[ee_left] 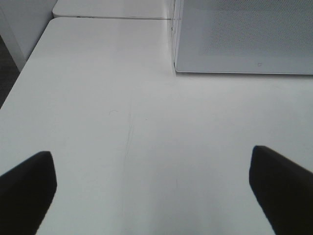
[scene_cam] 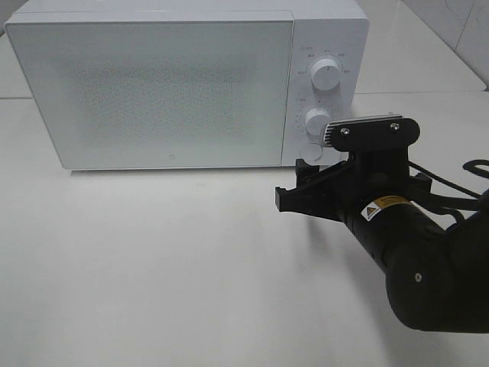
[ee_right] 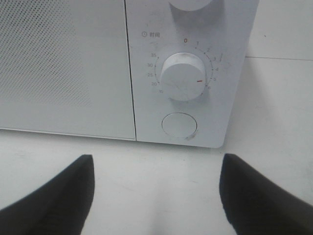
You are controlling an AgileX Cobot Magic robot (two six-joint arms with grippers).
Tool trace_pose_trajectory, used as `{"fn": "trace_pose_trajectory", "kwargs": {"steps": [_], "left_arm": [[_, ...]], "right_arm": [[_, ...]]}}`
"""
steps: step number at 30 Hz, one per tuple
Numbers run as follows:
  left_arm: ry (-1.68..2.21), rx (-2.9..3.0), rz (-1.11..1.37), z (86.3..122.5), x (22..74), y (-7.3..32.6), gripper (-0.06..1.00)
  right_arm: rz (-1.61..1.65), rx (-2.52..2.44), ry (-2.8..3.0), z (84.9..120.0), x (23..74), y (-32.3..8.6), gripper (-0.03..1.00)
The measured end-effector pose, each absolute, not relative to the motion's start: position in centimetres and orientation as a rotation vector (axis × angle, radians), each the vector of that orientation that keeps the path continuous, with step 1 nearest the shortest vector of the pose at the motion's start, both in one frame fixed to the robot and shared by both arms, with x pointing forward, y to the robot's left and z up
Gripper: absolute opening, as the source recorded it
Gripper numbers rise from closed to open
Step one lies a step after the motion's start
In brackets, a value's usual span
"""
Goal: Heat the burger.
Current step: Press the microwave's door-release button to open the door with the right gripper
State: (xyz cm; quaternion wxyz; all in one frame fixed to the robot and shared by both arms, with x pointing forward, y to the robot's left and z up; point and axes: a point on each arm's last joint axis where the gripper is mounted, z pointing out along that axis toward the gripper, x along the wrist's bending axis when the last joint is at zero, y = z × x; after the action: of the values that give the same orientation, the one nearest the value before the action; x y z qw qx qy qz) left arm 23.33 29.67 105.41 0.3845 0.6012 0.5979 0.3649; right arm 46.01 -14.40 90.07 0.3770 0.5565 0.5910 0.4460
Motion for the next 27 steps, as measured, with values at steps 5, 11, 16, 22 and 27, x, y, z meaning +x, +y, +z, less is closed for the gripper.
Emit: {"fn": "trace_pose_trajectory", "kwargs": {"steps": [5,11,16,22,27], "left_arm": [[1.524,1.532,0.930,105.41,23.33,29.67,0.99],[1.524,1.532,0.930,105.41,23.33,29.67,0.99],[1.524,1.532,0.930,105.41,23.33,29.67,0.99],[1.524,1.532,0.930,105.41,23.33,29.67,0.99],[1.524,1.532,0.930,105.41,23.33,29.67,0.99]], "right_arm": [[1.217,1.539,1.435,90.07,46.01,-14.41,0.67],[1.294,1.656,1.351,90.07,46.01,-14.41,0.62],[1.512,1.995,1.049,90.07,46.01,-14.41,0.50],[1.638,2.197,0.816,90.07,46.01,-14.41,0.34],[1.770,2.419,0.493,90.07,46.01,-14.41,0.19]]}}
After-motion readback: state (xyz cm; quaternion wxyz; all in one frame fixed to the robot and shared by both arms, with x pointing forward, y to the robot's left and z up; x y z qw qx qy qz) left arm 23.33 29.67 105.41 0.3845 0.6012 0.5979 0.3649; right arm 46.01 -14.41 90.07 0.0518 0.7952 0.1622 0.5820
